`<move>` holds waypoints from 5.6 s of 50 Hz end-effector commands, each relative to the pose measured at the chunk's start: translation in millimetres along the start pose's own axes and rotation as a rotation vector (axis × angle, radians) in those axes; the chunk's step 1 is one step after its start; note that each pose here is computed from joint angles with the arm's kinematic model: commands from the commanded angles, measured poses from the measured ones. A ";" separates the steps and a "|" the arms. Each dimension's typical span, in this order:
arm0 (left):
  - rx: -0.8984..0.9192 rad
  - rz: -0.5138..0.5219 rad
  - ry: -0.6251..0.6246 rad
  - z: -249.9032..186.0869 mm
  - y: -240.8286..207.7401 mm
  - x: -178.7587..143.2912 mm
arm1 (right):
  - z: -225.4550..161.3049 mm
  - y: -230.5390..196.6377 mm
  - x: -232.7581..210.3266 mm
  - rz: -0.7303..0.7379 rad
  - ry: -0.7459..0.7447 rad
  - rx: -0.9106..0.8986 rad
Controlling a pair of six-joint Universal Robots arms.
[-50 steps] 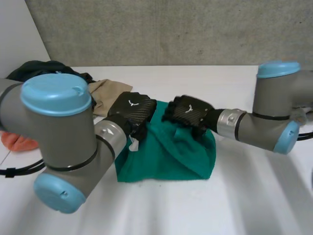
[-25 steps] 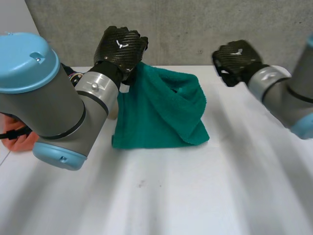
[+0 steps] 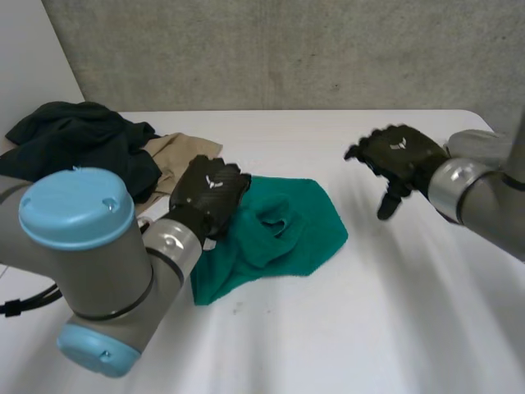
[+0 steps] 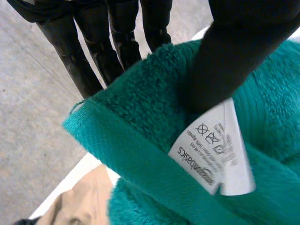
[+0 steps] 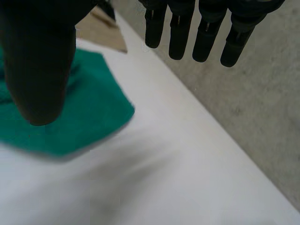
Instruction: Fold the laundry.
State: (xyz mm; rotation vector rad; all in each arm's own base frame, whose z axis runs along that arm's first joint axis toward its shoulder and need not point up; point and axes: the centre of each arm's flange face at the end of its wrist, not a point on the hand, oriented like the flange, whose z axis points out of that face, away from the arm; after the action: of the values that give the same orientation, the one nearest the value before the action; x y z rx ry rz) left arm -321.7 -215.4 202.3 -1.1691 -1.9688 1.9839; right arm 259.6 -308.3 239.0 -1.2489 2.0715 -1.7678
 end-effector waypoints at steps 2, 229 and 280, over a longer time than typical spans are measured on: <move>-0.046 0.009 0.017 -11.5 16.8 9.4 | 34.1 -2.6 -5.9 0.065 -0.123 0.057; 0.110 0.034 -0.195 -20.4 31.4 -44.4 | 56.8 51.8 -40.8 -0.514 -0.255 -0.123; -0.032 0.100 -0.213 24.8 13.6 -122.0 | -5.5 14.9 92.4 -0.226 0.253 -0.101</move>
State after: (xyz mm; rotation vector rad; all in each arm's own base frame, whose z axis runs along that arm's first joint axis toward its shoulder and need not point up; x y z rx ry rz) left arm -222.7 -259.5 223.9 -1.0887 -2.2267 2.0317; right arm 163.8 -323.0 258.2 -1.5448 2.4328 -1.7114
